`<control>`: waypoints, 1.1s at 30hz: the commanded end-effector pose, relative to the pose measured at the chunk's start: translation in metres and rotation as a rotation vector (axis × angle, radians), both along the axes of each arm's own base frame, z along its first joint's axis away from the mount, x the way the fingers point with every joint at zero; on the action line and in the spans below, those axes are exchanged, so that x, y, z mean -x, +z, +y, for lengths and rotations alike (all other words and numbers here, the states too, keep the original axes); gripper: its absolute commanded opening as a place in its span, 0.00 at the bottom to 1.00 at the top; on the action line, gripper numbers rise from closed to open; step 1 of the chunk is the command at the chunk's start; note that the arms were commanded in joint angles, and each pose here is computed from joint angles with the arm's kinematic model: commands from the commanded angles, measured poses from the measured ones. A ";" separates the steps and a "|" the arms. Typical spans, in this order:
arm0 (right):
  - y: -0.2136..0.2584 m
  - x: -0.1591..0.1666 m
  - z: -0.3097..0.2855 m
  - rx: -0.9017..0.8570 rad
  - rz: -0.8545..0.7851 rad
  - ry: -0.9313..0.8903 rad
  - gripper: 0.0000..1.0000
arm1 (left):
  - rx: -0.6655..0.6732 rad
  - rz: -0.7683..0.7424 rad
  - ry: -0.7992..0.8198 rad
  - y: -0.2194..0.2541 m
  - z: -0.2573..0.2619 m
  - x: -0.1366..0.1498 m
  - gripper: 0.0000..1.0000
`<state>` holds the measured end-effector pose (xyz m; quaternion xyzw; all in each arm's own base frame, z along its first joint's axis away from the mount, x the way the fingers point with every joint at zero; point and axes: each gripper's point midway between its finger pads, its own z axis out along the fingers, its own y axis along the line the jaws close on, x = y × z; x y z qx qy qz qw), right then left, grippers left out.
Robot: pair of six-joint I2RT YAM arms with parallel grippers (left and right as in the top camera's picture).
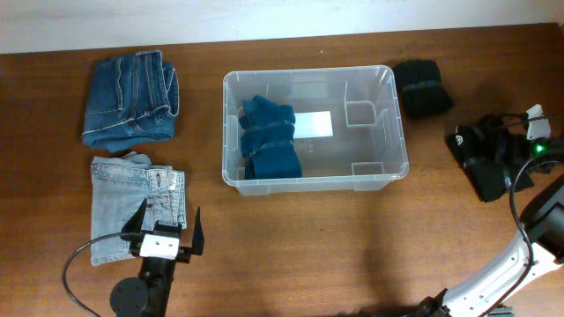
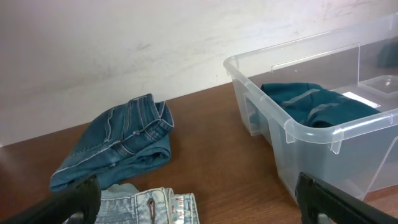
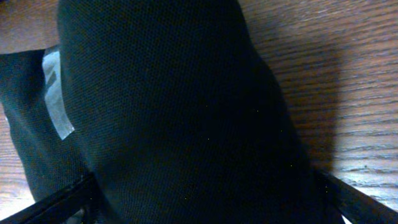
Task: Pack container
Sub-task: 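Grasp the black banded bundle with the right gripper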
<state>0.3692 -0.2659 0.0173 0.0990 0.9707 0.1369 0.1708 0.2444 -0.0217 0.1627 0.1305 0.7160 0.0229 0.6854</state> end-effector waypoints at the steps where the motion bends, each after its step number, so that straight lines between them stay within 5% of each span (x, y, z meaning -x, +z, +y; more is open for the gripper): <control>1: -0.014 -0.002 0.019 -0.099 -0.010 0.023 1.00 | -0.015 -0.004 -0.011 -0.001 -0.002 0.000 0.99; 3: -0.011 -0.004 0.023 -0.126 -0.026 0.025 0.87 | -0.015 -0.004 -0.011 -0.001 -0.002 0.000 0.99; 5: -0.010 -0.005 0.025 -0.139 -0.035 0.023 0.59 | -0.015 -0.004 -0.011 -0.001 -0.002 0.000 0.99; 9: -0.009 -0.004 0.026 -0.151 -0.029 0.011 0.44 | -0.015 -0.004 -0.011 -0.001 -0.002 0.000 0.99; 14: 0.005 -0.013 0.017 -0.187 -0.028 -0.108 0.08 | -0.015 -0.004 -0.011 -0.001 -0.002 0.000 0.99; 21: 0.078 -0.043 0.011 -0.305 -0.119 -0.226 0.04 | -0.015 -0.004 -0.011 -0.001 -0.002 0.000 1.00; 26: 0.176 -0.064 0.030 -0.474 -0.292 -0.191 0.04 | -0.015 -0.004 -0.011 -0.001 -0.002 0.000 0.99; 33: 0.275 -0.049 0.070 -0.614 -0.322 -0.205 0.04 | -0.015 -0.004 -0.010 -0.001 -0.002 0.000 0.99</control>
